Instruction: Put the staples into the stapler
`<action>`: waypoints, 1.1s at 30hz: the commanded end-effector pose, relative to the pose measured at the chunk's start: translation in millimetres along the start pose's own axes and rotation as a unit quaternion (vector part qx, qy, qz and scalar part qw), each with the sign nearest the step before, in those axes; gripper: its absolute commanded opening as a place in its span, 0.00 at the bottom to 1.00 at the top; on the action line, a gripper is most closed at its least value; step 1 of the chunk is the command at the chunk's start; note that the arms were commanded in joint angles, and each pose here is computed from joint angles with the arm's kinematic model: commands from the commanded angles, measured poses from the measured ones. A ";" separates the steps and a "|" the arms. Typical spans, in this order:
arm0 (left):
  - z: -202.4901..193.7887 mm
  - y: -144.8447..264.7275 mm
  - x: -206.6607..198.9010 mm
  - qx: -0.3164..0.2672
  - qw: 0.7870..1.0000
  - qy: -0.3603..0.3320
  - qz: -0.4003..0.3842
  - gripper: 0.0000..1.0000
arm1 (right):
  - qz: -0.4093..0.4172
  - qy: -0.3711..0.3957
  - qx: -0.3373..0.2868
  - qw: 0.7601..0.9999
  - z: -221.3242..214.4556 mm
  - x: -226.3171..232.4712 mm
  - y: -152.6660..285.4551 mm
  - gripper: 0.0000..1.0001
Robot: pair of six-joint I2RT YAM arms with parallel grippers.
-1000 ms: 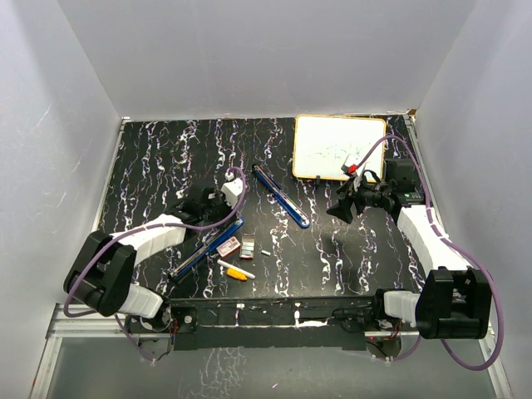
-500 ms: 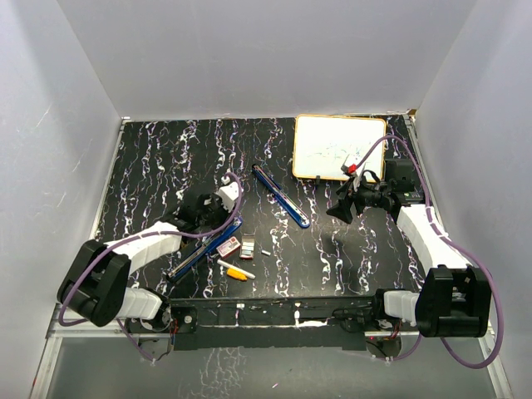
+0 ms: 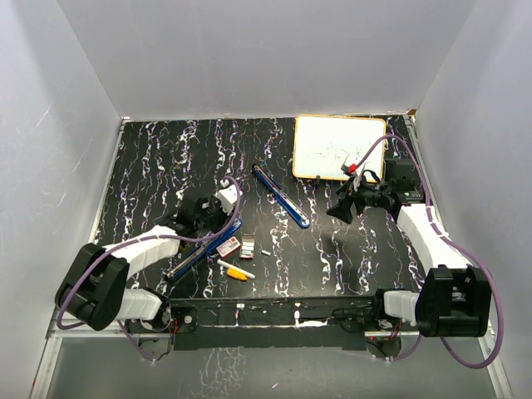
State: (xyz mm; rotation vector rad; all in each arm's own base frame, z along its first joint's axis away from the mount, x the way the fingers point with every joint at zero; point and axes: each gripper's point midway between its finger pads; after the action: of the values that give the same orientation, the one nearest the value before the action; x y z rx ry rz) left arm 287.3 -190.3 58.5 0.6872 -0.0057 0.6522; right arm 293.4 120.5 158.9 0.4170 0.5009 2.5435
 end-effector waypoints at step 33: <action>-1.3 9.6 -13.0 -0.026 0.999 -0.035 -0.026 0.27 | 0.002 0.032 -0.022 0.999 27.4 -2.8 5.6 0.78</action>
State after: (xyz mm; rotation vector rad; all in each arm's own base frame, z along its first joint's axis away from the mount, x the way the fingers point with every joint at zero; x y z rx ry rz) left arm 274.1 -191.3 55.9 0.6725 -0.0596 0.5879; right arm 292.9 120.9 161.3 0.4307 0.5044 2.5476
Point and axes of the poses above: each gripper's point midway between its finger pads, its own y axis back along the fingers, its own x axis along the line the jaws close on, z = x × y, and after that the axes turned 11 degrees about -y, right-handed
